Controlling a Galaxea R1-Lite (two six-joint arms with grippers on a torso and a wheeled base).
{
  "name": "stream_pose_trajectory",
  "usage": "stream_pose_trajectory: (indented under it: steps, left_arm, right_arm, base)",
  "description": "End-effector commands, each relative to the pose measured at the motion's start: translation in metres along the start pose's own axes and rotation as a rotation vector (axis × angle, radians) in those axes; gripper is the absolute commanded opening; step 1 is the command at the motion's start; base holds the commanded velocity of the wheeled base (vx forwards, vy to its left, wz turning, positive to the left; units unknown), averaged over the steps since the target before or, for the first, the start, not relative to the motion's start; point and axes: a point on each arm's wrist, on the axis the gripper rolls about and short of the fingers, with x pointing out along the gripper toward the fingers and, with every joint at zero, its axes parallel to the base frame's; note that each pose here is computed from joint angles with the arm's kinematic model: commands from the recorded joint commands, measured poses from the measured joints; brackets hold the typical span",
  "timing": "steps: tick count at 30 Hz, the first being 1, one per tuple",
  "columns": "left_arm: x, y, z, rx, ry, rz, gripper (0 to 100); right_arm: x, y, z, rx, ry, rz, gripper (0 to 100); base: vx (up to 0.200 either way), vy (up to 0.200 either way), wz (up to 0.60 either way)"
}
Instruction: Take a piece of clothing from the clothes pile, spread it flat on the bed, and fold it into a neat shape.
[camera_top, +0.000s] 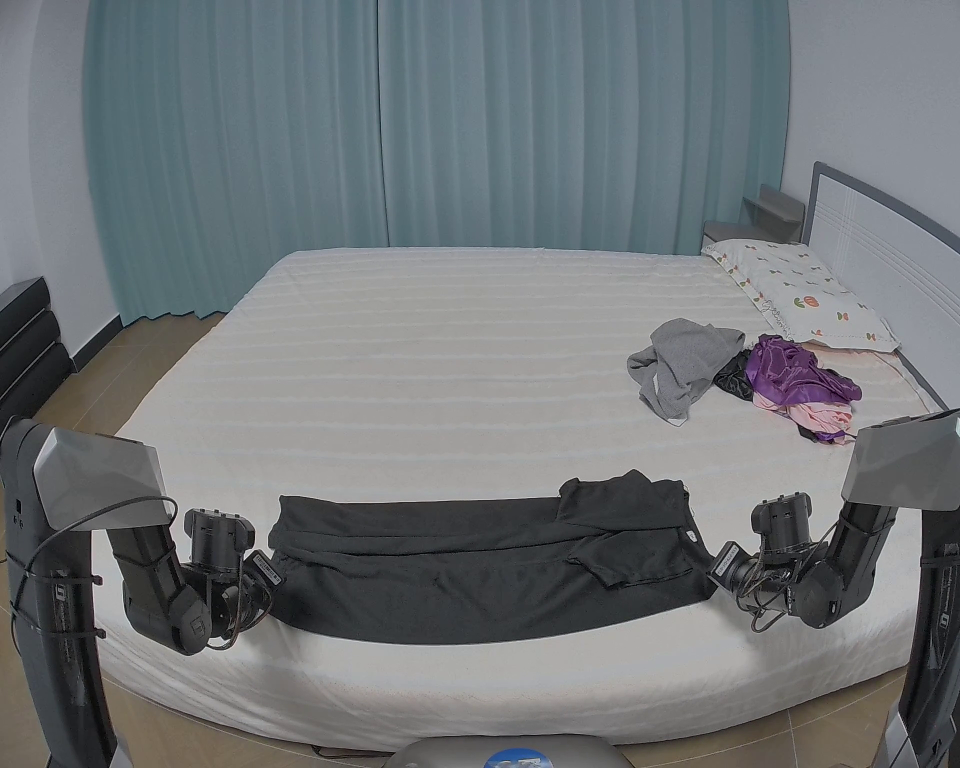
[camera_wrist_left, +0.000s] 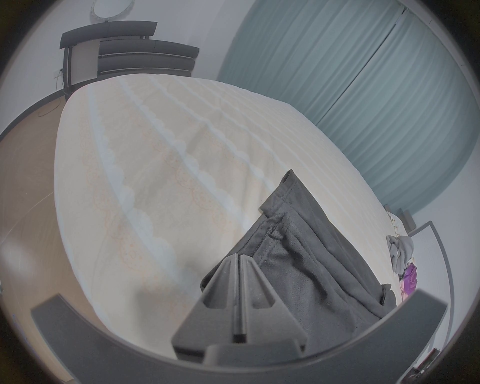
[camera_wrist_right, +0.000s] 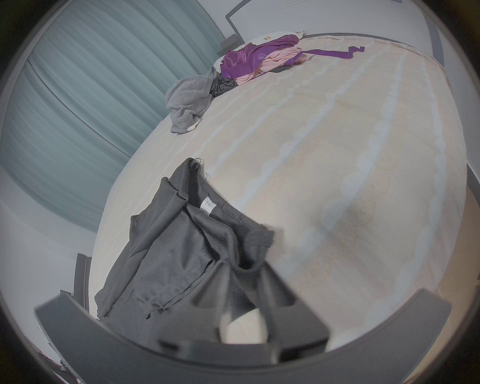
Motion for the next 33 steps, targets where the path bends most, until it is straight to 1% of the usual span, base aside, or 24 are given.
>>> stream_pose_trajectory:
  steps: [1,7,12,19,24,30,33]
  left_arm:
    - [-0.002,0.001,0.007,-0.012,-0.017,0.000,0]
    - [-0.010,0.002,0.021,-0.033,-0.051,-0.007,0]
    - [-0.011,0.004,0.022,-0.025,-0.050,0.001,0]
    - [-0.016,0.011,0.018,0.040,-0.031,0.025,0]
    - [-0.022,0.020,0.011,0.107,-0.002,0.055,0]
    - [-0.027,0.025,0.006,0.137,0.021,0.075,0]
    - [-0.029,0.029,0.004,0.160,0.035,0.087,0]
  right_arm:
    - [-0.015,0.000,0.004,0.011,-0.009,0.012,0]
    - [-0.028,-0.002,0.004,0.015,-0.006,0.017,0]
    - [-0.038,-0.005,-0.001,0.007,0.009,0.008,0]
    - [-0.055,-0.017,-0.009,-0.008,0.039,-0.024,0]
    - [-0.060,-0.025,-0.017,-0.038,0.069,-0.056,0]
    - [-0.058,-0.034,-0.024,-0.071,0.105,-0.094,0]
    - [-0.055,-0.035,-0.024,-0.074,0.106,-0.097,0]
  base:
    - [0.000,0.000,0.00]
    - [0.000,0.000,0.00]
    - [0.000,0.000,0.00]
    - [0.000,0.000,0.00]
    - [0.000,0.000,0.00]
    - [0.000,0.000,0.00]
    - [0.000,0.000,0.00]
